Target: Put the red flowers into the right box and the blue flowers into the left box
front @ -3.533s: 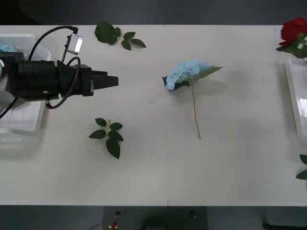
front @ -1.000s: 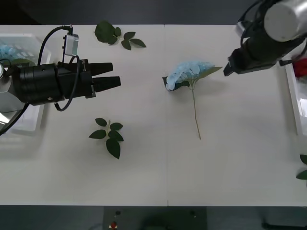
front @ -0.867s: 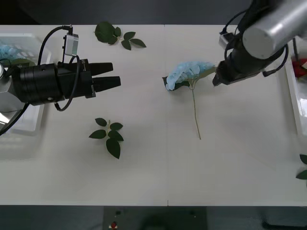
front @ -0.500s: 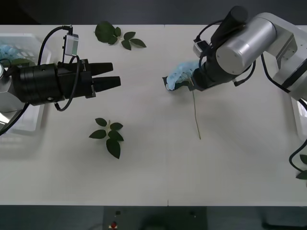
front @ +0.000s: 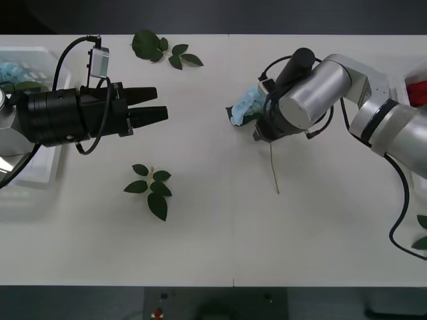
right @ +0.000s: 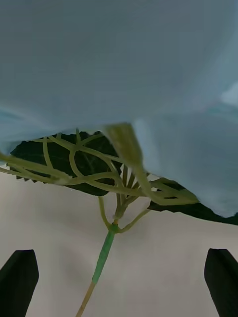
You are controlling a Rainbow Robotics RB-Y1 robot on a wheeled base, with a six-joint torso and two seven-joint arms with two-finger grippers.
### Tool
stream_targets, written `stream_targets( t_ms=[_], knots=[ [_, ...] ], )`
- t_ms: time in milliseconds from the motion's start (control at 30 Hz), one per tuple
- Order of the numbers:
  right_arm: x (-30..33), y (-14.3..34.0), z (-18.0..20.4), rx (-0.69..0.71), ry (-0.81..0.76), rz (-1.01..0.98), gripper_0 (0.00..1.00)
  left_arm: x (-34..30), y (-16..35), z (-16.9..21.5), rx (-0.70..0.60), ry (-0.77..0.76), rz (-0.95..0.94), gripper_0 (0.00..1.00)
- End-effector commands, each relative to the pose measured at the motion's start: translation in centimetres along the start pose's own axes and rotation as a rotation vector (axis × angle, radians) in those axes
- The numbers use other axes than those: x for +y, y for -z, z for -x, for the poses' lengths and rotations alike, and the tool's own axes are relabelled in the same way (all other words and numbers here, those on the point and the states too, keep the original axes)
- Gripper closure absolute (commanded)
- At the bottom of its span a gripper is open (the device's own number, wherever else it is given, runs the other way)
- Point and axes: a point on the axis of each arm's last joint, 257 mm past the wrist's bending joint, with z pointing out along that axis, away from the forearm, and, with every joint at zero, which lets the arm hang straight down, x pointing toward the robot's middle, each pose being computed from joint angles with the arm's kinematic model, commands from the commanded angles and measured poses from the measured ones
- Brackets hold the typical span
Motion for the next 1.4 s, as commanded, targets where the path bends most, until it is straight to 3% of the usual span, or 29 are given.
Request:
stream_targets(
  t_ms=[33, 233, 267, 333, 433, 500, 933, 1400],
  knots=[
    [0.5, 0.3, 2.2, -0.050, 0.050, 0.011, 0.02, -0.3, 0.1, 0.0, 0.005, -0.020, -0.002, 0.00],
    [0.9, -0.6, 2.1, -0.065, 0.068, 0.015, 0.03, -0.2, 0.2, -0.2, 0.004, -0.014, 0.002, 0.00],
    [0.9, -0.7, 2.0, -0.066, 0.069, 0.015, 0.08, -0.2, 0.1, -0.2, 0.003, -0.013, 0.001, 0.00],
    [1.0, -0.8, 1.9, -0.067, 0.071, 0.019, 0.26, -0.2, 0.1, -0.2, 0.003, -0.013, 0.001, 0.00],
    [0.9, -0.9, 1.7, -0.063, 0.067, 0.020, 0.84, -0.2, 0.1, -0.2, 0.003, -0.013, 0.001, 0.00],
    [1.0, -0.9, 1.8, -0.064, 0.064, 0.023, 1.00, -0.2, 0.1, -0.2, 0.003, -0.013, 0.001, 0.00],
    [-0.3, 0.0, 2.4, -0.084, 0.002, 0.063, 1.00, -0.2, 0.1, -0.2, 0.000, -0.013, 0.003, 0.00],
    [-5.5, 11.3, 7.6, -0.282, 0.006, 0.348, 1.00, -0.2, 0.1, -0.2, 0.000, -0.014, 0.003, 0.00]
  ],
)
